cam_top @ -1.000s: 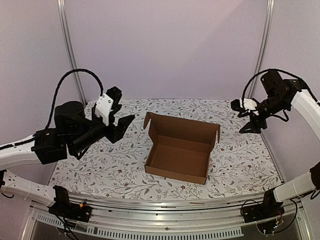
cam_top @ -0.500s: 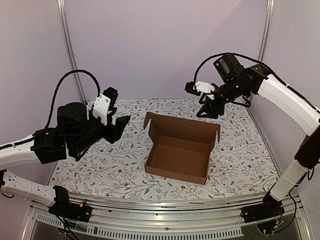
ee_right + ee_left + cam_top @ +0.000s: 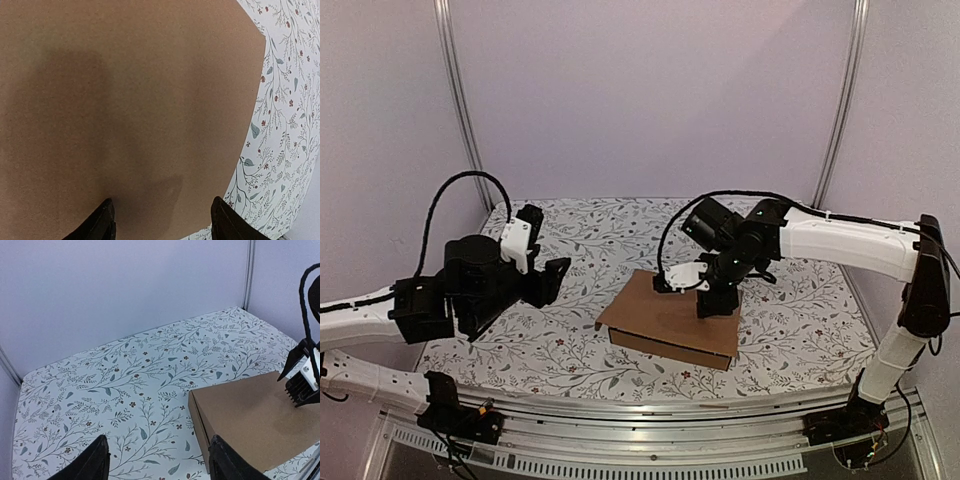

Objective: Fold the paper box

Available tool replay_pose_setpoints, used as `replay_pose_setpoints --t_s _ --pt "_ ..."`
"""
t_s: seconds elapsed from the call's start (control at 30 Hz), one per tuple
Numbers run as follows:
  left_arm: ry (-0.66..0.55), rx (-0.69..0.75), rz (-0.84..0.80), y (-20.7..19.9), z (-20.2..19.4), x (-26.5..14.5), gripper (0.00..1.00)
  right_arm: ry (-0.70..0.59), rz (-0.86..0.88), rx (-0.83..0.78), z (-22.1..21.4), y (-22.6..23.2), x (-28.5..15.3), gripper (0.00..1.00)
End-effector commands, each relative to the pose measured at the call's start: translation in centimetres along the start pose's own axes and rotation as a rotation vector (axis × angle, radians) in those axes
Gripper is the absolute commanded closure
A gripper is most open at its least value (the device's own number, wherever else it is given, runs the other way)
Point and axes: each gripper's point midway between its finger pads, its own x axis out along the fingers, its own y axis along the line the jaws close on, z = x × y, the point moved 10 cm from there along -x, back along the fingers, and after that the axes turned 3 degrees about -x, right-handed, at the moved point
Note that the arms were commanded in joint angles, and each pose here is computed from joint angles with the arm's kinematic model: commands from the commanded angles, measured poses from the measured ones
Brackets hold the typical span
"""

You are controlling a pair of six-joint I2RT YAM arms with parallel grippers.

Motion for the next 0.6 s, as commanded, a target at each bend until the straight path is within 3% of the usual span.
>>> replay_pose_setpoints --t_s 0.0,0.3,0.57 --pt "0.099 -0.093 -0.055 -1.3 -2.3 3.4 0.31 0.049 -0.023 -0.001 -0.2 -0.4 2.7 0.36" --pt "0.316 -0.048 -0.121 -5.3 -3.5 11.3 0.32 0.127 0.043 0.040 -1.4 0.8 7.3 0.35" --pt "0.443 -0.119 -0.218 -6.5 -9.2 12.8 0.38 0.027 0.140 0.168 -2.6 -0.2 6.4 0.36"
